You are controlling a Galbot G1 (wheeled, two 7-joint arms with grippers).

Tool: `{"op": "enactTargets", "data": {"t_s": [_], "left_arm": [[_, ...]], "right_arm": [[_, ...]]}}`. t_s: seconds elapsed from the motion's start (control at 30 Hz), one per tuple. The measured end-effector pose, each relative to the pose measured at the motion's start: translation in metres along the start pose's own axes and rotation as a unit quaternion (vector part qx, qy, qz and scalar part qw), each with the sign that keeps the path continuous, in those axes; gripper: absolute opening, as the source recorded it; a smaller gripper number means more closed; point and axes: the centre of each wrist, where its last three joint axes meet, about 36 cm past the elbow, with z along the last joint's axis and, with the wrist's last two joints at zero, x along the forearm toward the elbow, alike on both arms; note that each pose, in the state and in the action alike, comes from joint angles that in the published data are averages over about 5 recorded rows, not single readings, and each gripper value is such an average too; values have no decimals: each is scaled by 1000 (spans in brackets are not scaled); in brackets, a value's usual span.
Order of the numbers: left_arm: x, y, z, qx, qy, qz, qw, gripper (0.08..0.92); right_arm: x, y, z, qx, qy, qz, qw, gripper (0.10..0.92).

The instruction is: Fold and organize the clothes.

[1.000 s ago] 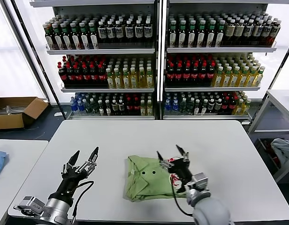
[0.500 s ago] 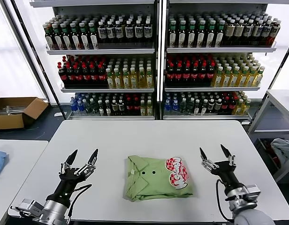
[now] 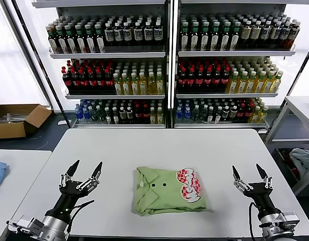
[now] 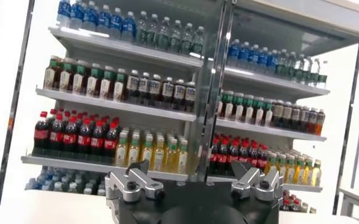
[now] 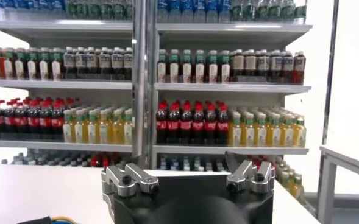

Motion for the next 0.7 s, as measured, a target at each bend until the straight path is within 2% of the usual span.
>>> {"op": "enactTargets", "data": {"t_s": [0.7], "left_arm": [[11, 25, -12, -40, -4, -10, 999, 823]], "right_arm": [[12, -1, 5, 2, -7, 12, 1000, 823]]}}
